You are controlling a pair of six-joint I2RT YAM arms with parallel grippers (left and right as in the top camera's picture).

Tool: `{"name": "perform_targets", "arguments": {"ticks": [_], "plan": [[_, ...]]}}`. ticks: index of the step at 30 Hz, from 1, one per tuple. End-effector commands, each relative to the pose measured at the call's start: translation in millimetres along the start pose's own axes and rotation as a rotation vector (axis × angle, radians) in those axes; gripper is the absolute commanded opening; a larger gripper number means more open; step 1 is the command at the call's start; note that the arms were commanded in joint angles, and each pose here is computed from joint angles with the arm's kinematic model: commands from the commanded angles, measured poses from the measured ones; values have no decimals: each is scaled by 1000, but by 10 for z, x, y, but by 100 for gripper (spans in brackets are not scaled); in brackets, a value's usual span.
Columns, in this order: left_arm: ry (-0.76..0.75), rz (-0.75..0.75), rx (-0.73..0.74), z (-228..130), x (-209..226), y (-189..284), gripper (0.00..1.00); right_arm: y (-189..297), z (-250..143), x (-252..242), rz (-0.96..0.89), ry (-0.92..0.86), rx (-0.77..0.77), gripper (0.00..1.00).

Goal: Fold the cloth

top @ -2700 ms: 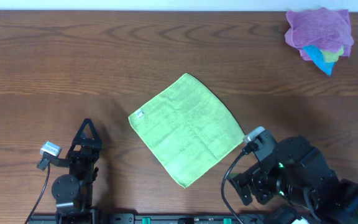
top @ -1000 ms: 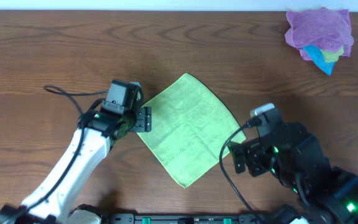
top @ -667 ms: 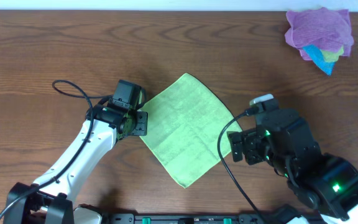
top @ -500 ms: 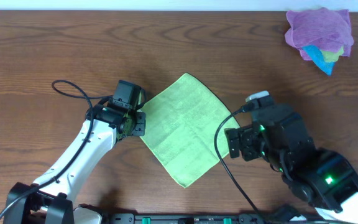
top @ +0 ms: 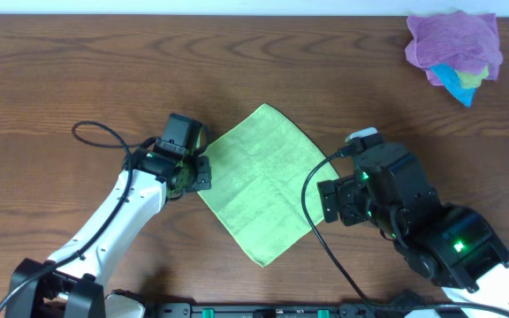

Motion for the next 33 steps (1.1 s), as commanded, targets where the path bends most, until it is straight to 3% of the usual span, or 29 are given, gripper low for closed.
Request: {"name": "perform_targets", "arguments": {"ticks": [1,10,33], "plan": [[-113,52,-38,149,-5,-30,6,-5,11,-50,-21,-29,-5,96],[-158,109,67,46,73,-446,5,-9,-6,-44,-16,-28,4,92],[-208,166,41,149,148,-661,5,-202,-188,35,27,-29,112,91]]}}
Point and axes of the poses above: each gripper's point midway between its finger pads, its own y axis back along the fingers, its own x axis along the line the jaws close on, z = x × y, the point moved 3 cm from there along y, back along the fingers, and after that the axes turned 10 degrees about -y, right-handed, at the moved point
